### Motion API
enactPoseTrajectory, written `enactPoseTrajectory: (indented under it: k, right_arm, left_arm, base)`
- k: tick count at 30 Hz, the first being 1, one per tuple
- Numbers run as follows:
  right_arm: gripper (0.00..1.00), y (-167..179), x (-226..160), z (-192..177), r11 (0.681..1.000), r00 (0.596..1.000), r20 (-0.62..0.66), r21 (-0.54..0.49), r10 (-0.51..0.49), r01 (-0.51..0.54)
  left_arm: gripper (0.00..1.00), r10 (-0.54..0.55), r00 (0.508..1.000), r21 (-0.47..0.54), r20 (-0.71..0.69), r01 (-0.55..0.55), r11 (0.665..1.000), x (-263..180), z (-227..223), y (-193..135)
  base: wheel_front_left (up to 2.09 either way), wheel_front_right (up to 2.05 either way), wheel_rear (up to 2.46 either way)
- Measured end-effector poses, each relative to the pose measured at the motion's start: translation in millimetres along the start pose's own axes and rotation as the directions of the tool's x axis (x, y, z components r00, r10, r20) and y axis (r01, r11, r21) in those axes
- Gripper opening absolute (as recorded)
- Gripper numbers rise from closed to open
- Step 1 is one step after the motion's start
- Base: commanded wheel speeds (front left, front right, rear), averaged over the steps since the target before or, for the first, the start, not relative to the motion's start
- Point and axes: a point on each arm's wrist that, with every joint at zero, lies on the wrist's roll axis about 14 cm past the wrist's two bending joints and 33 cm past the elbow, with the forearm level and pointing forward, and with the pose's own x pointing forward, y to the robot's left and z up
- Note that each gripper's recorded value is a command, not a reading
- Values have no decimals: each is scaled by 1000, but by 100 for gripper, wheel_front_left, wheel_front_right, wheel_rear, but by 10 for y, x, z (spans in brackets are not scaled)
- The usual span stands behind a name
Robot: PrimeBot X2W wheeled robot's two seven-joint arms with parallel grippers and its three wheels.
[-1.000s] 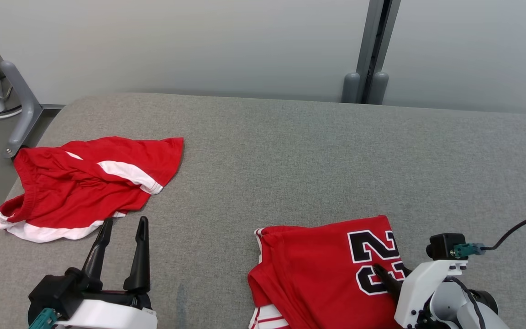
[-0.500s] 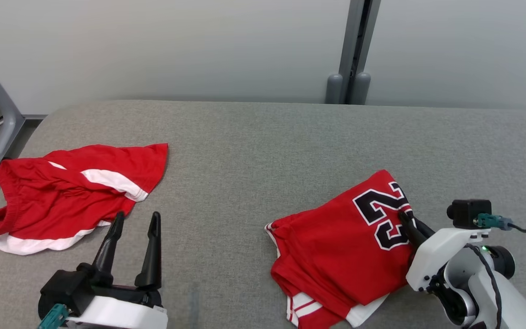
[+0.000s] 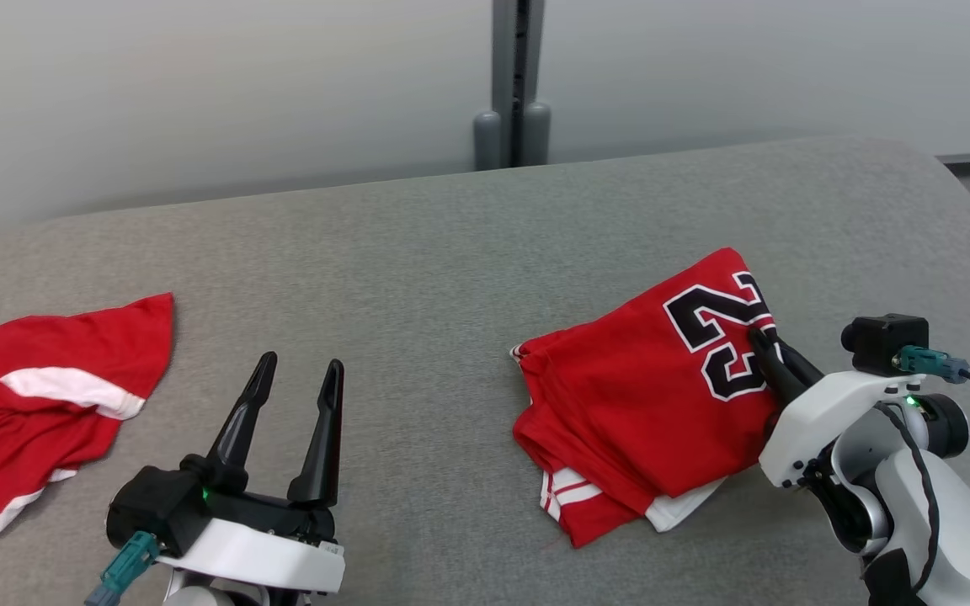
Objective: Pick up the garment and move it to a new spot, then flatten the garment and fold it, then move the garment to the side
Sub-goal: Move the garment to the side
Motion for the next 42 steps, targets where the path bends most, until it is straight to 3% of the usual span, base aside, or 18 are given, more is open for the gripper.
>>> enactPoseTrajectory:
  k: [12,24,31,40,41,42]
  right_arm:
    - [0,-590,-223,272,987,983,98,3,-157,158]
    - [0,-1212,205,649,958,946,161,-16,-280,286]
    - [0,-1785,253,500,901,899,96,-39,-427,432]
    - [0,-2087,122,297,847,850,29,-71,-526,526]
    - [18,-2089,119,295,846,850,27,-78,-527,527]
    - [44,-2091,114,290,845,849,25,-86,-528,528]
  left_arm:
    - [100,-189,980,-39,-63,186,982,421,-333,-500]
    - [100,-261,953,-62,-156,255,965,704,-842,-488]
    - [100,-253,946,-64,-201,245,967,748,-1068,-339]
    - [100,-255,942,-67,-219,247,967,784,-1177,-294]
    - [100,-258,942,-67,-216,250,966,797,-1175,-303]
    - [100,-261,941,-68,-215,252,965,805,-1176,-310]
  base:
    - [0,0,0]
    - [0,0,0]
    - [0,0,0]
    - [0,0,0]
    - [0,0,0]
    - [0,0,0]
